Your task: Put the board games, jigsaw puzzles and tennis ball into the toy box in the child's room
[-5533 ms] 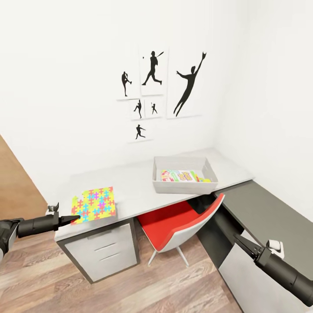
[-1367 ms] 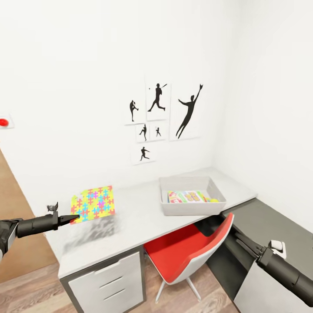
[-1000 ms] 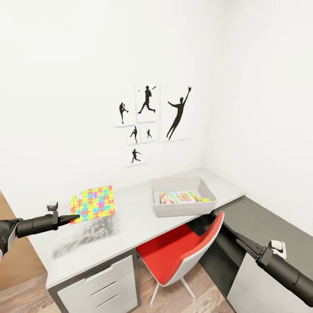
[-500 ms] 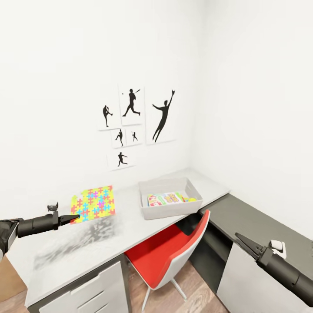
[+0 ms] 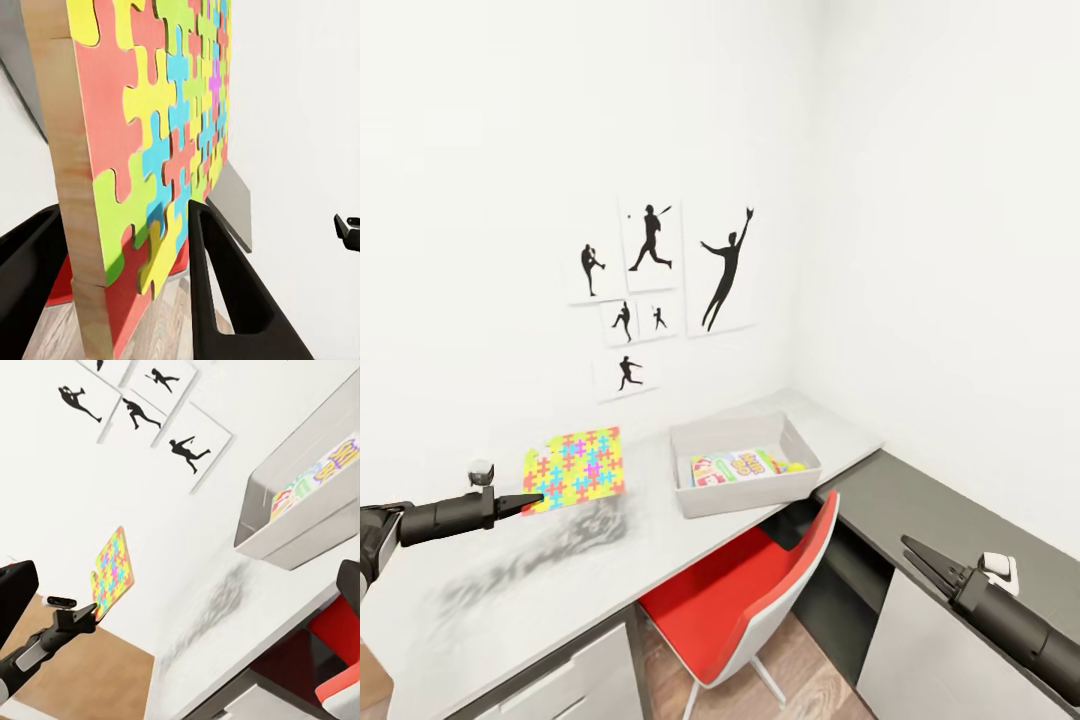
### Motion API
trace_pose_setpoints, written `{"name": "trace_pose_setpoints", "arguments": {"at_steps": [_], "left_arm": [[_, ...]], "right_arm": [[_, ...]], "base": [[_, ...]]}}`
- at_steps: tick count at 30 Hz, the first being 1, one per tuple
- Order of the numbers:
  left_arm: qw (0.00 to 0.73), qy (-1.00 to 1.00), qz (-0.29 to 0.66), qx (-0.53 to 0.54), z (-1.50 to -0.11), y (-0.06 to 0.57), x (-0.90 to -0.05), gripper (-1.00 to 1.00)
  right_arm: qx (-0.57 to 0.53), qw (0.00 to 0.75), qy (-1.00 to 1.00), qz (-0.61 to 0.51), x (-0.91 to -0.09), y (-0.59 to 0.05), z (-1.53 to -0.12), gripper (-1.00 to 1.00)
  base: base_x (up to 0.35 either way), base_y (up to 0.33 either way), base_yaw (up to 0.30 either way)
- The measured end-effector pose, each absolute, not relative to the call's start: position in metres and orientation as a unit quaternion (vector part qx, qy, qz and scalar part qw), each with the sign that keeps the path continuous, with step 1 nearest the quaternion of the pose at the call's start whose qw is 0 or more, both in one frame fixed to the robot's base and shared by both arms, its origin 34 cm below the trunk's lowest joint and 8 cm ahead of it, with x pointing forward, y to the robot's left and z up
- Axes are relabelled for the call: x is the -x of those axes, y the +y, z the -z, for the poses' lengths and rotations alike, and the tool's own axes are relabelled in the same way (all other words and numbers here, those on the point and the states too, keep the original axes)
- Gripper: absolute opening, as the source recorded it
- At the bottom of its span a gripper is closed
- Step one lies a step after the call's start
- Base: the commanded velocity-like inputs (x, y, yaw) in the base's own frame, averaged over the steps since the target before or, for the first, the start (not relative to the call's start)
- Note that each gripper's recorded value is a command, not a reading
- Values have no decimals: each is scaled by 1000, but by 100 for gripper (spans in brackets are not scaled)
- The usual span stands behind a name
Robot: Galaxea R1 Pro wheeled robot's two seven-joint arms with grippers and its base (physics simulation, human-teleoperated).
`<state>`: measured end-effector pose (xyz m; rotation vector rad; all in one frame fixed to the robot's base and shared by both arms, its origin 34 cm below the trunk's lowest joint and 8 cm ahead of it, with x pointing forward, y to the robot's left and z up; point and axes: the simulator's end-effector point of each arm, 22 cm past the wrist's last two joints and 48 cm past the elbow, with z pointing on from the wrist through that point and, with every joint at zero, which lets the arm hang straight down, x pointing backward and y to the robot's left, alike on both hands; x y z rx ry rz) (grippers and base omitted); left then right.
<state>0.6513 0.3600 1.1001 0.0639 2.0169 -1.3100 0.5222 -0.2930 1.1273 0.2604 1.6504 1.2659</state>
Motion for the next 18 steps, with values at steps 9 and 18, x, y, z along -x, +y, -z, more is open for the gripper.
{"name": "trace_pose_setpoints", "arguments": {"at_steps": [9, 18], "left_arm": [[363, 780, 508, -27, -1105, 360, -650, -100], [367, 779, 508, -29, -1110, 360, -649, -100]], "right_arm": [[-105, 503, 680, -524, -521, -293, -1131, 100], [-103, 506, 677, -524, -520, -293, -1135, 100]], "base": [[137, -96, -172], [285, -80, -158]]}}
